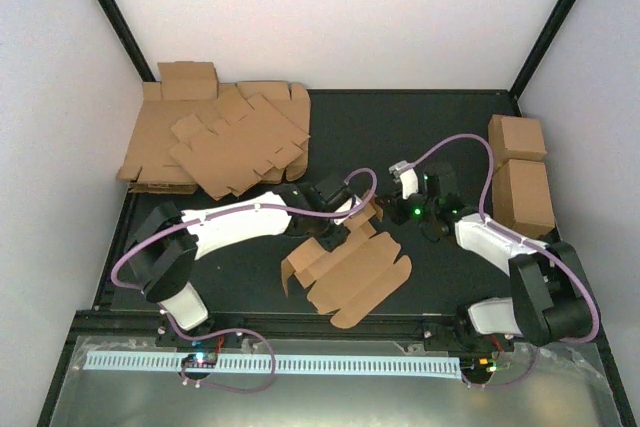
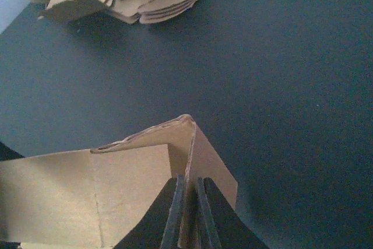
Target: Fold the paper box
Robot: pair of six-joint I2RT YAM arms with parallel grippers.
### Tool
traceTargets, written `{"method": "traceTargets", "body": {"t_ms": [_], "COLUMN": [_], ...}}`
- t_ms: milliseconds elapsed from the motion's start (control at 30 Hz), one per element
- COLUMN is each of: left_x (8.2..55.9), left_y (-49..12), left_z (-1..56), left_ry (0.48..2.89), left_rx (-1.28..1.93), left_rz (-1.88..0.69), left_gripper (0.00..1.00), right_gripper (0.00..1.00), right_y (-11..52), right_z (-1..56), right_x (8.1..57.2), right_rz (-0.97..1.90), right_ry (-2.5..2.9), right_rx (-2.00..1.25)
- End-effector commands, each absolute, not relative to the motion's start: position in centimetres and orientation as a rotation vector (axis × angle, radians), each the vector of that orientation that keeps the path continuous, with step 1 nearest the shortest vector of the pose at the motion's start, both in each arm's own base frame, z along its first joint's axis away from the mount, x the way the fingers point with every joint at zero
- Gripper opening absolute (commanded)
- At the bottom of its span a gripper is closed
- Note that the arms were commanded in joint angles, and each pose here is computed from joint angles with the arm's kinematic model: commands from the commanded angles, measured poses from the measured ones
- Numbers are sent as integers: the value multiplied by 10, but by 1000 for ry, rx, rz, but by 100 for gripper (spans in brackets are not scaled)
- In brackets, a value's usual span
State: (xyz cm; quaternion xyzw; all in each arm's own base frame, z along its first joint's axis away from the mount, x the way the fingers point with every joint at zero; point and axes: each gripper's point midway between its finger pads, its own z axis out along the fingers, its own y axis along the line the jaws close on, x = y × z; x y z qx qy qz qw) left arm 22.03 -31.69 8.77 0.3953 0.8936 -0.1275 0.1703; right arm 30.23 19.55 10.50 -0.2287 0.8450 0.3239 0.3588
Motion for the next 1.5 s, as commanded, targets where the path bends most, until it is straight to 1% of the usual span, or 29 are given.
{"method": "traceTargets", "body": {"t_ms": [0,100,167,633,733,833,967,1167,1367,1467], "left_x": [223,226,228,232,231,228,227,226,224,219], "left_y": [-323,-320,-319,-327,-328,-331,-331,-322,-320,-319], "left_z": [103,98,96,103,105,109,113,116,127,128], "left_ry": [2514,2551,2572,2585,2575,2543,2501,2473,2443,2459], "left_rx": [1122,1081,1052,978,974,985,1029,1090,1103,1109], "left_rz": [-410,-402,-404,-540,-563,-607,-602,-533,-541,-567], "left_gripper": [47,47,47,48,53,61,65,68,71,77], "right_gripper": [9,3,2,2,2,2,2,2,2,2], "right_y": [204,203,203,214,217,216,217,216,214,213], "right_z": [112,111,116,111,111,109,107,111,115,118], "right_x": [293,286,281,255,251,251,254,256,257,258], "right_rz": [815,772,774,823,841,834,815,791,764,751], "right_ry": [2177,2194,2178,2250,2248,2221,2226,2208,2193,2177], "right_rx": [-637,-633,-616,-571,-538,-502,-506,-530,-550,-563]}}
